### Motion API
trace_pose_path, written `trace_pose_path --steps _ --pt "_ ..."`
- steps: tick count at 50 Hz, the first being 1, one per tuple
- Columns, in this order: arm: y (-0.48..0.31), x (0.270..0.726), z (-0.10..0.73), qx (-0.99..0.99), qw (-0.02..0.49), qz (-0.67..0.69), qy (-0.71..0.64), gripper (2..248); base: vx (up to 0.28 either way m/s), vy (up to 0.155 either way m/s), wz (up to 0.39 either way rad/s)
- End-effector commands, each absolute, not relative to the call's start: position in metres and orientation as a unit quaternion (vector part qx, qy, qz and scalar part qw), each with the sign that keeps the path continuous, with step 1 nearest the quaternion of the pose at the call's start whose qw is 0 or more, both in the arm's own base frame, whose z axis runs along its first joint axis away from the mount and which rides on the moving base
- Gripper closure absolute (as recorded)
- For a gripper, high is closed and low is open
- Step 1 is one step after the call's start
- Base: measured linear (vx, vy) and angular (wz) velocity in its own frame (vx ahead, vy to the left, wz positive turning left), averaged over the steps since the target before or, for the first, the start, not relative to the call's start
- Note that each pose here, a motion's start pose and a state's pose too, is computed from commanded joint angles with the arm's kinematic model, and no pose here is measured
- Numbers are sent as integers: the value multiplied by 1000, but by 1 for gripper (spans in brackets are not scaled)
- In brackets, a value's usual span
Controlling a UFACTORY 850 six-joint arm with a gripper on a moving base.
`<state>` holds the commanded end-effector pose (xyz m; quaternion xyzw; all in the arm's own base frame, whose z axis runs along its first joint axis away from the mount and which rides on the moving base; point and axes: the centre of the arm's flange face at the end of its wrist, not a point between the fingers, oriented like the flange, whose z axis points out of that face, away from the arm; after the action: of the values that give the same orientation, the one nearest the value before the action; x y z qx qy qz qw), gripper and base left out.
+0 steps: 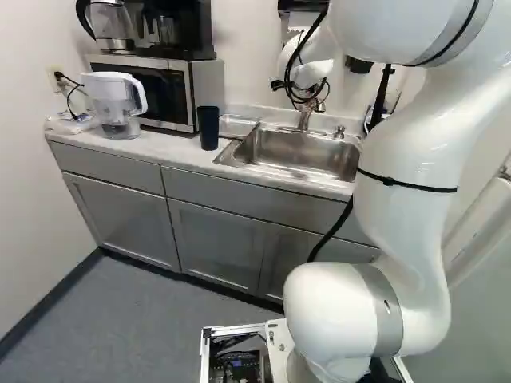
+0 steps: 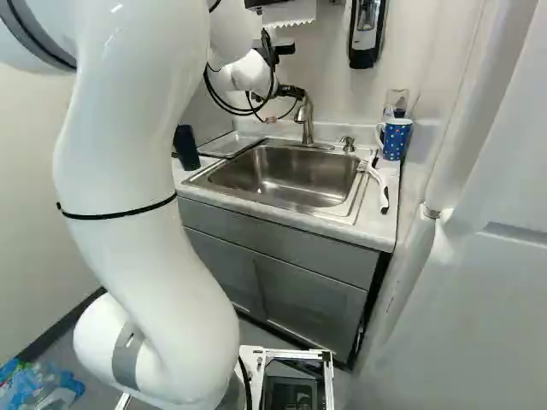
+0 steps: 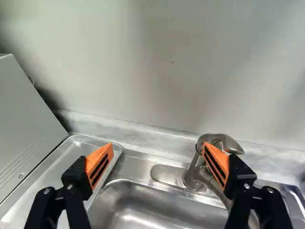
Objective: Rinse the cup and place it in the tray
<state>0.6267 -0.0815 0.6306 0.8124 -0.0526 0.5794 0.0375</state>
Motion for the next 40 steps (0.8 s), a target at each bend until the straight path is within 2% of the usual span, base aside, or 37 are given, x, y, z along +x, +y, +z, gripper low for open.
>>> trace_pose_path --steps 40 --pt "-95 651 637 780 45 622 -57 3 0 0 0"
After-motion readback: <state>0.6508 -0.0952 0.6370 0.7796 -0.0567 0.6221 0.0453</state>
